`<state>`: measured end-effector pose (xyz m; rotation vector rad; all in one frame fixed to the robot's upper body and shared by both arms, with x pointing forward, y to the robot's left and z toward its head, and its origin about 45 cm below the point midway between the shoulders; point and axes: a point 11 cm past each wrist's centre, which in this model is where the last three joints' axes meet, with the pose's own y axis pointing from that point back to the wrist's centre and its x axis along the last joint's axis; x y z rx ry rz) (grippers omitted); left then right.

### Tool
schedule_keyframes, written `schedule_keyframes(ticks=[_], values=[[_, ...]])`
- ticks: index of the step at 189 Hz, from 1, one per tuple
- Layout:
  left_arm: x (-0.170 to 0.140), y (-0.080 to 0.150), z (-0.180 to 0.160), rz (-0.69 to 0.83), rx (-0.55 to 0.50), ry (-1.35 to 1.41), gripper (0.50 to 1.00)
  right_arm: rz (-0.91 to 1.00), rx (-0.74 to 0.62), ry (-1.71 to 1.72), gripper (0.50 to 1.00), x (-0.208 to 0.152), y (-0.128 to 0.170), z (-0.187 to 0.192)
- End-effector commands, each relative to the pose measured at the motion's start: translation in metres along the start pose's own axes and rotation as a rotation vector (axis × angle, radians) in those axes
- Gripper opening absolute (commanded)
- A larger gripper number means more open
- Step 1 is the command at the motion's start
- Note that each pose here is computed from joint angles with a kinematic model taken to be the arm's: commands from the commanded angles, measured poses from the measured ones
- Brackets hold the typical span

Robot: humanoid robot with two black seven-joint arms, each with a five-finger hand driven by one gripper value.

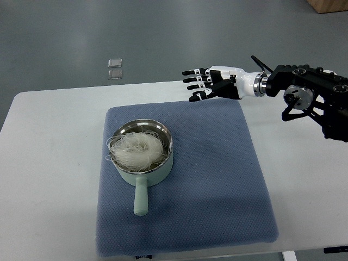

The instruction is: Put vermicelli into pot with right hand

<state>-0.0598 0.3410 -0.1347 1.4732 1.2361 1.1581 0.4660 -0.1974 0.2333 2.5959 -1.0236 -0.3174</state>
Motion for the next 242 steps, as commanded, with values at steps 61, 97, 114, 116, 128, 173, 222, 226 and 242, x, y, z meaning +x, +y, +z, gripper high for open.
schedule_keyframes(ticks=[61,97,114,116,128,173,222,226,242], values=[[0.000,0.000,0.000,0.000,0.000,0.000,1.000,0.143,0.150,-0.432,0.928,0.038,0.018,0.025],[0.000,0.000,0.000,-0.001,0.000,0.000,1.000,0.157,0.166,-0.534,0.928,0.034,0.016,0.048],[0.000,0.000,0.000,0.000,0.000,0.000,1.000,0.172,0.162,-0.540,0.928,0.035,0.016,0.053],[0.000,0.000,0.000,0.000,0.000,0.000,1.000,0.171,0.161,-0.541,0.928,0.034,0.015,0.054],[0.000,0.000,0.000,0.000,0.000,0.000,1.000,0.179,0.159,-0.546,0.928,0.035,0.016,0.057],[0.000,0.000,0.000,0.000,0.000,0.000,1.000,0.159,0.198,-0.572,0.928,0.033,0.013,0.049],[0.000,0.000,0.000,0.000,0.000,0.000,1.000,0.158,0.202,-0.570,0.930,0.033,0.013,0.048],[0.000,0.000,0.000,0.000,0.000,0.000,1.000,0.158,0.202,-0.570,0.928,0.033,0.013,0.048],[0.000,0.000,0.000,0.000,0.000,-0.001,1.000,0.156,0.205,-0.572,0.930,0.034,0.014,0.048]])
